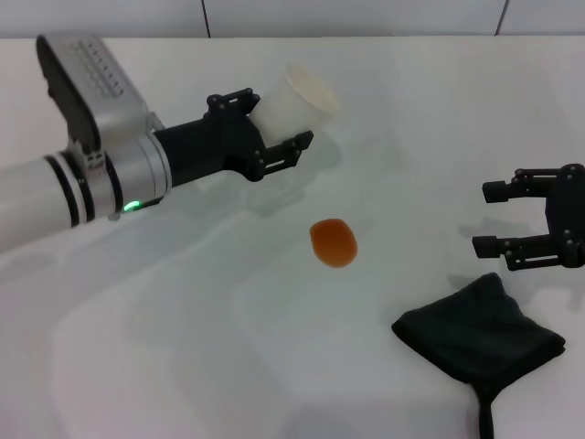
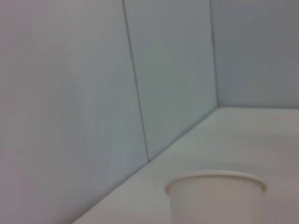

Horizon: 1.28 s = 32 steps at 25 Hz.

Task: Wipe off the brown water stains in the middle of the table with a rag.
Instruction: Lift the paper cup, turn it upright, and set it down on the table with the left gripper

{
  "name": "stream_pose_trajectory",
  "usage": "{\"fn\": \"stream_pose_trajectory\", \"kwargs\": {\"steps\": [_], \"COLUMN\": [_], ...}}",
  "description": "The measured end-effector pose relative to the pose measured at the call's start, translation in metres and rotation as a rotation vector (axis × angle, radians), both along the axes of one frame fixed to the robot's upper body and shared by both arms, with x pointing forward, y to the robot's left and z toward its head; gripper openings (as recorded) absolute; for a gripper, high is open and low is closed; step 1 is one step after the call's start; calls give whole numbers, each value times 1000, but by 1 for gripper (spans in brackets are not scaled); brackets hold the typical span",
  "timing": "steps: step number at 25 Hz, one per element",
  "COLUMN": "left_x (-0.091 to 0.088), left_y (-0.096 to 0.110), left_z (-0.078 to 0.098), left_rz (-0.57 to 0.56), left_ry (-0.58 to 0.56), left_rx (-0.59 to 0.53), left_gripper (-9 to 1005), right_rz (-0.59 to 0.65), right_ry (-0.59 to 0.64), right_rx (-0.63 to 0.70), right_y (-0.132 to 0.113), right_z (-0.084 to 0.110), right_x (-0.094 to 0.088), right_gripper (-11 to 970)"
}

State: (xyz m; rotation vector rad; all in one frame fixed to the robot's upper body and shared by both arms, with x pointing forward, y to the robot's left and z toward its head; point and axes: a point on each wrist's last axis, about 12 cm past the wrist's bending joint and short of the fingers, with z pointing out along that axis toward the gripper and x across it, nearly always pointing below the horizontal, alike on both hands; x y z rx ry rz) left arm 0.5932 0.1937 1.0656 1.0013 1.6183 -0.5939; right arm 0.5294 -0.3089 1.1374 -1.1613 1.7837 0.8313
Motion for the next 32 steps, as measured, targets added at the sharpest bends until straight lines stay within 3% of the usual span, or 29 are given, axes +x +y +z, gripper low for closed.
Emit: {"fn": "stream_pose_trajectory", "kwargs": {"steps": [5,12,32], "left_x": [-15,-29,-53], "left_y": [6,10,30], "left_z": [-16,-33,-60], "left_rz": [31,62,128], "left_ry": [-28,27,91], "left_rx": [-35,-39,22], "left_gripper": [667,667,666], "right_rz": [-1,-2,-4], "right_ry": [6,10,23], "right_rx": [3,5,13], "right_y": [0,0,-2], "right_z": [-1,-2,-4], "right_x": [0,-1,-5], "right_gripper": [779,779,780]}}
